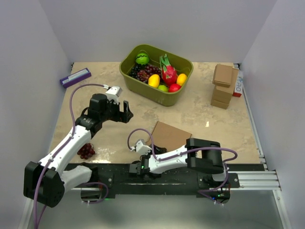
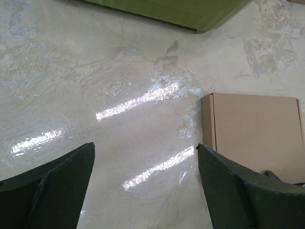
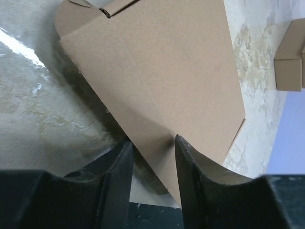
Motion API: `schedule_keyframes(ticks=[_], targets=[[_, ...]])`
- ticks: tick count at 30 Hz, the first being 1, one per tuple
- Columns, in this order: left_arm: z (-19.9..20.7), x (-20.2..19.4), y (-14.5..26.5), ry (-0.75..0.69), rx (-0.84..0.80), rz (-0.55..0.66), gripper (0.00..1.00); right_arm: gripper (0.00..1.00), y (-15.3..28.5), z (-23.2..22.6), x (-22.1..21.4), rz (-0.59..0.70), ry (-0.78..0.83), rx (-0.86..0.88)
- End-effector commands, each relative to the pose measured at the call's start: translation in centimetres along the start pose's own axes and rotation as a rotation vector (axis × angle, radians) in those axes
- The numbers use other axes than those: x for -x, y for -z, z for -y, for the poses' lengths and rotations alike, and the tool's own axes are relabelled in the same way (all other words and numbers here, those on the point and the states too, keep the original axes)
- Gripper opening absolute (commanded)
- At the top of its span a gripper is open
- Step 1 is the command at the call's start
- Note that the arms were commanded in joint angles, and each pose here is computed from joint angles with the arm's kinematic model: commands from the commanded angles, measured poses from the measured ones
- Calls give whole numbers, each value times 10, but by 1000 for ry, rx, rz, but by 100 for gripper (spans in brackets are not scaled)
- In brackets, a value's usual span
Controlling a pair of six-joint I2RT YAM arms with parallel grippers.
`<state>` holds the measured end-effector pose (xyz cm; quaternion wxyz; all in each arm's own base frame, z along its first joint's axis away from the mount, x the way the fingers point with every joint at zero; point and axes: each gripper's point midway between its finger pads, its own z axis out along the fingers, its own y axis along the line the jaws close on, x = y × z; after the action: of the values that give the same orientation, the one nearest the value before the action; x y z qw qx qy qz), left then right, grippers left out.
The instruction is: Fold the paper box
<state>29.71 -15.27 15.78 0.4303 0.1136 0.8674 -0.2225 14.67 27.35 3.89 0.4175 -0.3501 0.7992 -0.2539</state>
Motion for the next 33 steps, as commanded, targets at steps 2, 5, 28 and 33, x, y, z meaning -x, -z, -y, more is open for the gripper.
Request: schedule_keyframes(ticks=[2, 5, 28, 33], targets=[[5, 10, 6, -35, -35, 42, 93, 32, 1, 13, 13, 41, -23, -53], [6, 11, 7, -38, -37, 48, 93, 22, 6, 16, 19, 60, -27, -19], [22, 27, 28, -82, -100, 137, 93, 2, 77, 62, 93, 33, -6, 588], [35, 35, 36, -118, -168, 177, 93, 2, 78, 73, 104, 30, 8, 686]])
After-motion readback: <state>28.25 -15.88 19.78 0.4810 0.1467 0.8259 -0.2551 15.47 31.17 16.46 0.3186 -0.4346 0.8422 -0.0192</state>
